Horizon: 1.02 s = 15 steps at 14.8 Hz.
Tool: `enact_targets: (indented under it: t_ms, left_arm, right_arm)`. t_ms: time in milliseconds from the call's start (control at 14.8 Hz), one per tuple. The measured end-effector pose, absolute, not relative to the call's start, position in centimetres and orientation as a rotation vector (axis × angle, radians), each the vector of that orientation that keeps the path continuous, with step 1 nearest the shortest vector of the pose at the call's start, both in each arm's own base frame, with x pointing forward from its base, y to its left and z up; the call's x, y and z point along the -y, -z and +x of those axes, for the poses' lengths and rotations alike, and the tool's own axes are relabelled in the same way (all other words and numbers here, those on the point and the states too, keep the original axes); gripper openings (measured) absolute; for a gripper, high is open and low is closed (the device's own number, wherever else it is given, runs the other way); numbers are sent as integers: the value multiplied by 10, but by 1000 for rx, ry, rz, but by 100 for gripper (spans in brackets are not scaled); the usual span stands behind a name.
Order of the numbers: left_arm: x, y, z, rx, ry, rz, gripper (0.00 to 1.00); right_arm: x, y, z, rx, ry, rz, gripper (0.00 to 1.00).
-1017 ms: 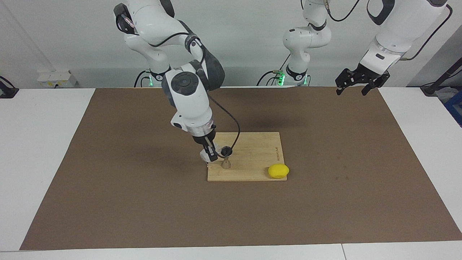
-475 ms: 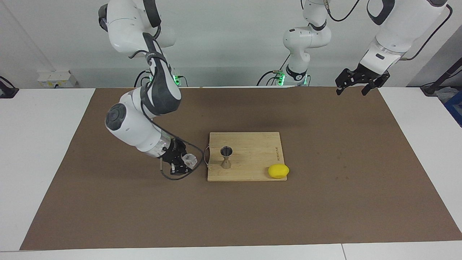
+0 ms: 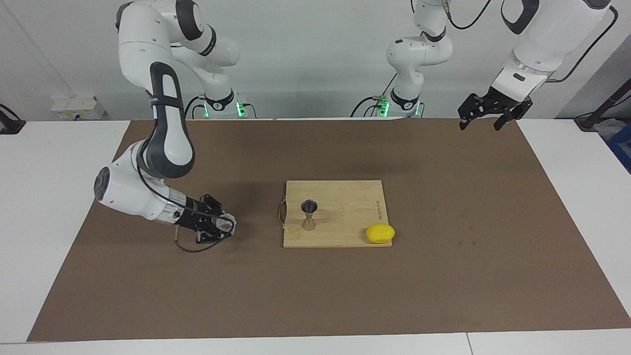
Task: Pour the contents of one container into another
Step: 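Carry the glass cup with the right gripper back toward its start spot, then lower the glass cup onto the table and open the right gripper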
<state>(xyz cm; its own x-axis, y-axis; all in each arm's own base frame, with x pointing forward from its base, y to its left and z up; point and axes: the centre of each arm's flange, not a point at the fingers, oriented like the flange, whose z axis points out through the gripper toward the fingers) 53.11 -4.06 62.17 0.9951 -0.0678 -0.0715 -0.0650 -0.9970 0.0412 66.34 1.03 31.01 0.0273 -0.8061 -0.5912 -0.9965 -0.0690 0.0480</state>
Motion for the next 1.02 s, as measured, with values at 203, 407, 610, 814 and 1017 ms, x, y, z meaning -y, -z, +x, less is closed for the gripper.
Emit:
enact_targets:
  t_ms: [203, 407, 610, 814, 1017]
  left_arm:
    - [41, -622, 531, 103, 113, 3099, 100]
    - [41, -622, 531, 103, 113, 3099, 100]
    - [41, -622, 531, 103, 113, 3099, 100]
    - [41, -622, 531, 103, 113, 3099, 100]
    - [41, -622, 531, 103, 113, 3099, 100]
  right_arm:
    - [19, -293, 653, -1811, -709, -1893, 51]
    - [46, -286, 643, -1800, -747, -1872, 51]
    - [69, -279, 632, -1783, -778, -1851, 51]
    - [81, -269, 622, -1757, -796, -1831, 51]
    - [88, -260, 613, -1755, -819, -1823, 51]
